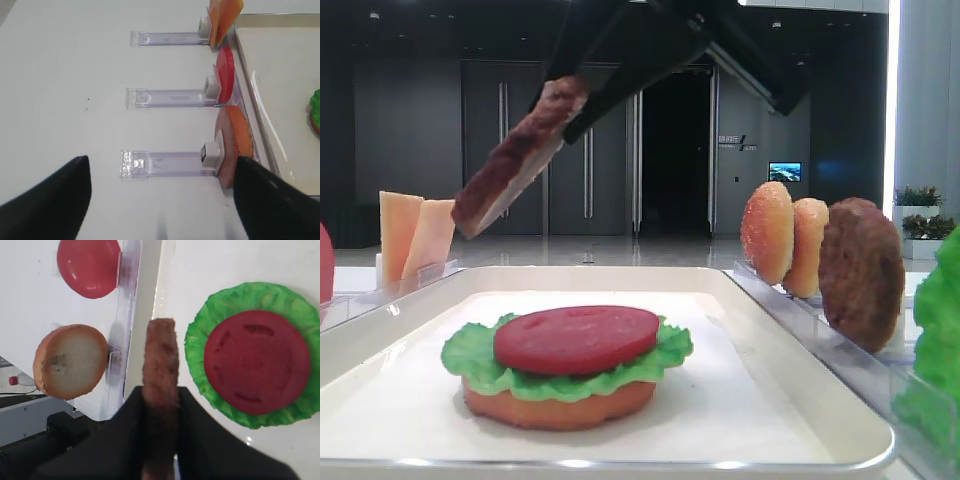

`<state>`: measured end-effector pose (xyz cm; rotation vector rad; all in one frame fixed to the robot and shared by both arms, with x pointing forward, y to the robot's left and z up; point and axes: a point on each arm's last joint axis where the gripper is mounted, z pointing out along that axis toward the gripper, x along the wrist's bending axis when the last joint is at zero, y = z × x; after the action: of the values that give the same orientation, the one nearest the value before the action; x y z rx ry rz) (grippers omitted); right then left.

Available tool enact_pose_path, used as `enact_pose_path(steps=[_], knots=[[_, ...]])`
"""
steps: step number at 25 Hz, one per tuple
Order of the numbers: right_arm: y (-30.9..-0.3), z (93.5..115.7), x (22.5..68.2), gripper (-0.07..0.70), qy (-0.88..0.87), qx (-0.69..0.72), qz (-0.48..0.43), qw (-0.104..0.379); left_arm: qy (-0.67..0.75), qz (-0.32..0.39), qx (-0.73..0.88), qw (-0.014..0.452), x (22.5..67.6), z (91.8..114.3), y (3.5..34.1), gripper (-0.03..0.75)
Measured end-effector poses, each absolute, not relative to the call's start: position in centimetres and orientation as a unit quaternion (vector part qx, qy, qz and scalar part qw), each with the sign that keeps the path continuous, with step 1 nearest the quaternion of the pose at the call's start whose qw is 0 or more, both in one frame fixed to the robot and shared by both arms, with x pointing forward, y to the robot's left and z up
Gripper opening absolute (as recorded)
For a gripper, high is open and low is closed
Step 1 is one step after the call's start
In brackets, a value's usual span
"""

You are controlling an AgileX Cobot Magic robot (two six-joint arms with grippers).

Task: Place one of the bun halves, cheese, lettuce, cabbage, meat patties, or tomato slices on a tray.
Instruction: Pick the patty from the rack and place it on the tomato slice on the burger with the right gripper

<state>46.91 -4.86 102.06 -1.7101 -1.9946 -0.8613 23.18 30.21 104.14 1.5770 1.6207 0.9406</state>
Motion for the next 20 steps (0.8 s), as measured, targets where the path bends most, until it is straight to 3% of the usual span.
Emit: enact_pose_path(steps=[20], knots=[[-4.1, 98.4, 47.7, 0.145, -0.715, -0.608, -0.289, 0.191, 0.622, 0.361, 0.606, 0.339, 23.2, 104.1, 30.2, 0.695]])
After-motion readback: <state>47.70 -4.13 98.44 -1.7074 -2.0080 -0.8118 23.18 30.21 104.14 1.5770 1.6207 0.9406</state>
